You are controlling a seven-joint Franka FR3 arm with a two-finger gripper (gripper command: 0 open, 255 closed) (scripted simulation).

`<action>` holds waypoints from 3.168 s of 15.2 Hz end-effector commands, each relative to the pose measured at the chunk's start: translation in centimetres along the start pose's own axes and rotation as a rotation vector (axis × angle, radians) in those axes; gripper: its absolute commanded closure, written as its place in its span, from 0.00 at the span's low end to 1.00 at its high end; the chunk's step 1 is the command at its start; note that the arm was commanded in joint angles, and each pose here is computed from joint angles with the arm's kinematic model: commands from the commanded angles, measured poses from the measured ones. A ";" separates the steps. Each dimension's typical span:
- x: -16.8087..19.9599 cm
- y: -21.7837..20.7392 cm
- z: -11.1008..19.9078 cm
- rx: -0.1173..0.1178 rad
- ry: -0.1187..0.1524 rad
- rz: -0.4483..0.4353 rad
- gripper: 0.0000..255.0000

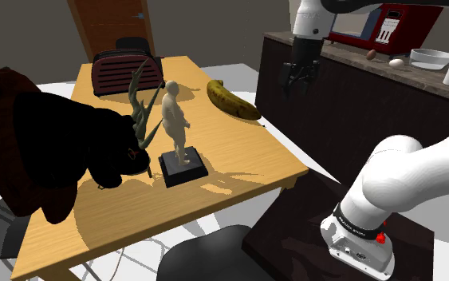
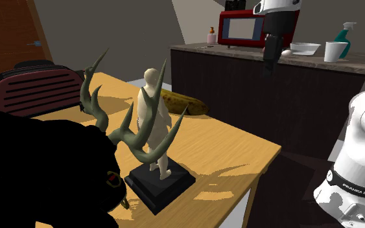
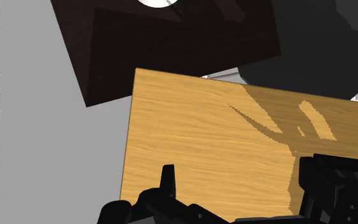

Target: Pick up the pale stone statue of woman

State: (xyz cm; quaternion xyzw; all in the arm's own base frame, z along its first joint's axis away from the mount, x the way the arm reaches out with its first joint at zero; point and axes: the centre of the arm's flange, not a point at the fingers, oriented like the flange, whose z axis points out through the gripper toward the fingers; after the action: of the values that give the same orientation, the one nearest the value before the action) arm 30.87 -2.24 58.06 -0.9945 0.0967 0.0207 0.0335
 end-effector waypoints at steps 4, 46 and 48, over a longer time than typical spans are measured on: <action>0.6 -3.7 0.6 0.000 0.055 0.012 0.00; 7.8 -31.6 7.6 -0.002 0.482 0.103 1.00; 7.8 -31.6 7.1 -0.002 0.482 0.103 1.00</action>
State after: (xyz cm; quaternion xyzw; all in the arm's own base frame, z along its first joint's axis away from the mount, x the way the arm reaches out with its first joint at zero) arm 44.39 27.69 52.24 -0.9648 0.1522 -0.2142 0.0068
